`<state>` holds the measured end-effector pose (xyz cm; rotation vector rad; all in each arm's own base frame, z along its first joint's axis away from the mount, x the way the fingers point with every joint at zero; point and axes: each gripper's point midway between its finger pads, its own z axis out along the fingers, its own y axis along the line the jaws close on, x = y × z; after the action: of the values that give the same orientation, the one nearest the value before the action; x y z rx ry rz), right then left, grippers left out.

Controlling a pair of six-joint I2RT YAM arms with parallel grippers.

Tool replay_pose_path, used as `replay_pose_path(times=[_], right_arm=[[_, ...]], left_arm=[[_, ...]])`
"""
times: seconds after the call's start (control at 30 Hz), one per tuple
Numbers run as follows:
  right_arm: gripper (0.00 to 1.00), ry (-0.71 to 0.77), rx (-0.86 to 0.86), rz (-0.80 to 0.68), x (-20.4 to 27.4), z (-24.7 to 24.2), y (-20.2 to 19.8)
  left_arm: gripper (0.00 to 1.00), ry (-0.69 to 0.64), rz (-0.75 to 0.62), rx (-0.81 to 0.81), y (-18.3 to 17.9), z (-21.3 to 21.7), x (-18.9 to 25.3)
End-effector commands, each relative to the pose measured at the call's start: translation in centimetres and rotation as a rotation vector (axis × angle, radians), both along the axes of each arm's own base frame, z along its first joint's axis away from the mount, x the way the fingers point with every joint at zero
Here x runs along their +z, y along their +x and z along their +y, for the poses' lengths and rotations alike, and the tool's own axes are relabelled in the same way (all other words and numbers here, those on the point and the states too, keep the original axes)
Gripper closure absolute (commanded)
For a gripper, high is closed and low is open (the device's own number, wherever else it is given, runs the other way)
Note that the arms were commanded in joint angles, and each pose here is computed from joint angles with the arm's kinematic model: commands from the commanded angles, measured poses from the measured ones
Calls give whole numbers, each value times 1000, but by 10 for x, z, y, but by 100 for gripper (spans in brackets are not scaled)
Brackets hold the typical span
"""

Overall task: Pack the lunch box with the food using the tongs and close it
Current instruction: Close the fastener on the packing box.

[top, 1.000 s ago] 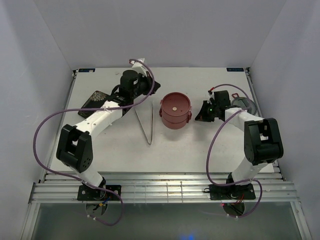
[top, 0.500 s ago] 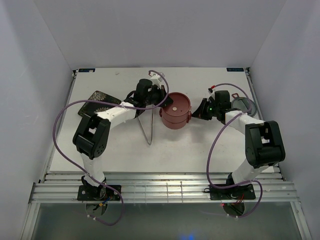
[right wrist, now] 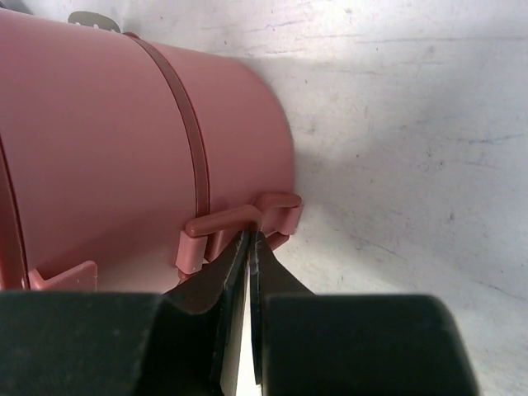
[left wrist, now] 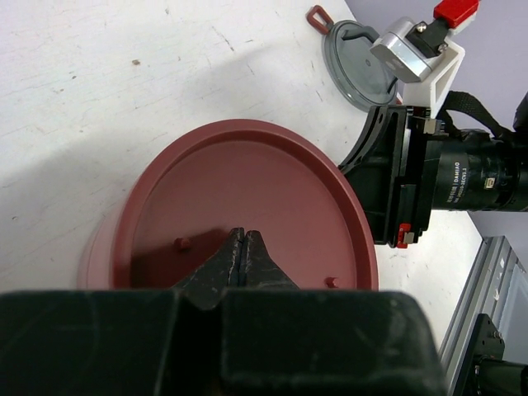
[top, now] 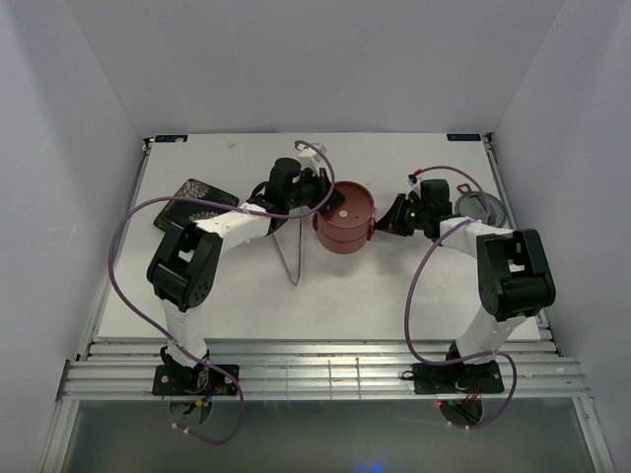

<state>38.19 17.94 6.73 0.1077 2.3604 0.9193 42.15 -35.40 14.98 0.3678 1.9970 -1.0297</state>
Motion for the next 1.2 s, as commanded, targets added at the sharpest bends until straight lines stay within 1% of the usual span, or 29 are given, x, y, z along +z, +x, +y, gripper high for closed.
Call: replay_pose_path(times=[0.0, 0.1, 0.13, 0.2, 0.23, 0.37, 0.67, 0.7, 0.83, 1.0, 1.03, 1.07, 1.17], right_arm=[[92, -12, 13, 17, -16, 10, -1], [92, 8, 9, 33, -21, 13, -5], [92, 26, 7, 19, -19, 15, -3], [92, 68, -5, 47, -22, 18, -9], [92, 91, -8, 30, -20, 21, -7], [92, 173, -15, 63, -22, 30, -15], [92, 276, -22, 117, -26, 45, -28], [92, 300, -19, 92, -21, 47, -26], [92, 382, -17, 118, -18, 53, -31], [92, 445, -22, 134, -16, 56, -35], [92, 467, -15, 114, -11, 57, -34], [92, 491, -24, 125, -9, 57, -35], [92, 512, -22, 124, -7, 57, -36]], left_arm=[[100, 95, 140, -7, -18, 10, -60], [100, 92, 138, -11, -19, 9, -60], [100, 95, 137, -11, -19, 9, -61], [100, 98, 136, -11, -18, 9, -62], [100, 98, 135, -14, -19, 9, -62], [100, 103, 132, -18, -17, 8, -65], [100, 106, 138, -22, -17, 8, -69], [100, 107, 139, -22, -17, 8, -70], [100, 108, 138, -21, -17, 8, -70], [100, 109, 132, -16, -17, 9, -68], [100, 109, 132, -16, -17, 9, -68], [100, 109, 132, -16, -17, 9, -68], [100, 109, 130, -13, -17, 10, -67]])
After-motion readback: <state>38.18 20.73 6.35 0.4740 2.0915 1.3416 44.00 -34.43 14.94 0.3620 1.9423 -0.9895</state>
